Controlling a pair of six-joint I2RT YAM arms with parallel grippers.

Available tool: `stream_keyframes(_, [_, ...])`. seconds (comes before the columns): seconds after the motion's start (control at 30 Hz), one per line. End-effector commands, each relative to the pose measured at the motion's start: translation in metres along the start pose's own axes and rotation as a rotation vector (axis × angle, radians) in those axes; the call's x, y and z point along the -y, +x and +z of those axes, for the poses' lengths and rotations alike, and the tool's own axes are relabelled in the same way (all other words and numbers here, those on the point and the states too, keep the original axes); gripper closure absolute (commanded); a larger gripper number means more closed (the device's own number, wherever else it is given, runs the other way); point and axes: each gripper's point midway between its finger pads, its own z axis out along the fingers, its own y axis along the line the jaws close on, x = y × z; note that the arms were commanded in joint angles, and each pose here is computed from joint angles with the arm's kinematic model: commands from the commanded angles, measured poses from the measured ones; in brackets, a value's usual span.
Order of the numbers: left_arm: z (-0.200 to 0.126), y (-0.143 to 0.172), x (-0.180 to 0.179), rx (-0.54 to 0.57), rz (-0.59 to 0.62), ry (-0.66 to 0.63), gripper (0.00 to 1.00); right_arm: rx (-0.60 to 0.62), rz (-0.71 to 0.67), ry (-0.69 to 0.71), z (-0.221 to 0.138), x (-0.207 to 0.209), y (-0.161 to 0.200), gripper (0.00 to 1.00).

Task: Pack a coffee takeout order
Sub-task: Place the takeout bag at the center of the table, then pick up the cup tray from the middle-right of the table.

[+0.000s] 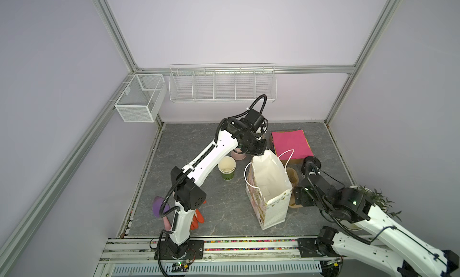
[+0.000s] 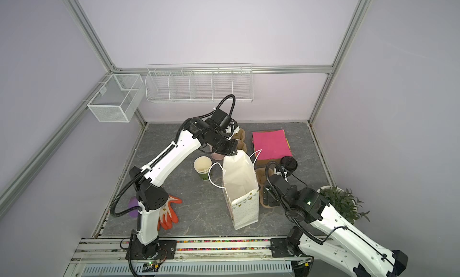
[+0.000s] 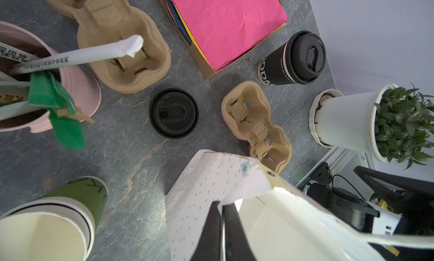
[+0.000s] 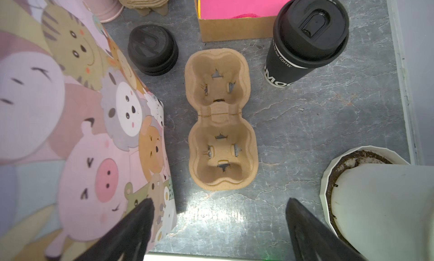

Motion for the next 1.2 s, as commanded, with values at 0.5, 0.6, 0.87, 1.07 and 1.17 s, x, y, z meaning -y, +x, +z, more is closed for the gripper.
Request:
stream_keyframes(0.5, [-0.056, 0.005, 0.025, 0.076, 0.072, 0.052, 0.77, -0.002, 0.041, -0.06, -0.002, -0.003, 0.003, 0.09])
stream_keyframes(0.6, [-0.062, 0.004, 0.025, 0.091, 0.084, 0.044, 0.7, -0.01, 0.043, -0.052, -0.002, -0.003, 0.004, 0.09])
stream_keyframes(0.87, [-0.102, -0.008, 0.028, 0.209, 0.092, 0.017, 0.61, 0.01, 0.055, -0.053, -0.014, 0.003, -0.001, 0.09])
stream_keyframes(1.07, [-0.165, -0.014, 0.041, 0.396, 0.077, 0.051, 0.54, -0.03, 0.027, -0.057, -0.009, 0.0, 0.005, 0.09])
stream_keyframes(1.17, [-0.193, -0.007, 0.037, 0.498, 0.019, 0.055, 0.53, -0.056, 0.015, -0.098, -0.005, -0.008, 0.007, 0.08])
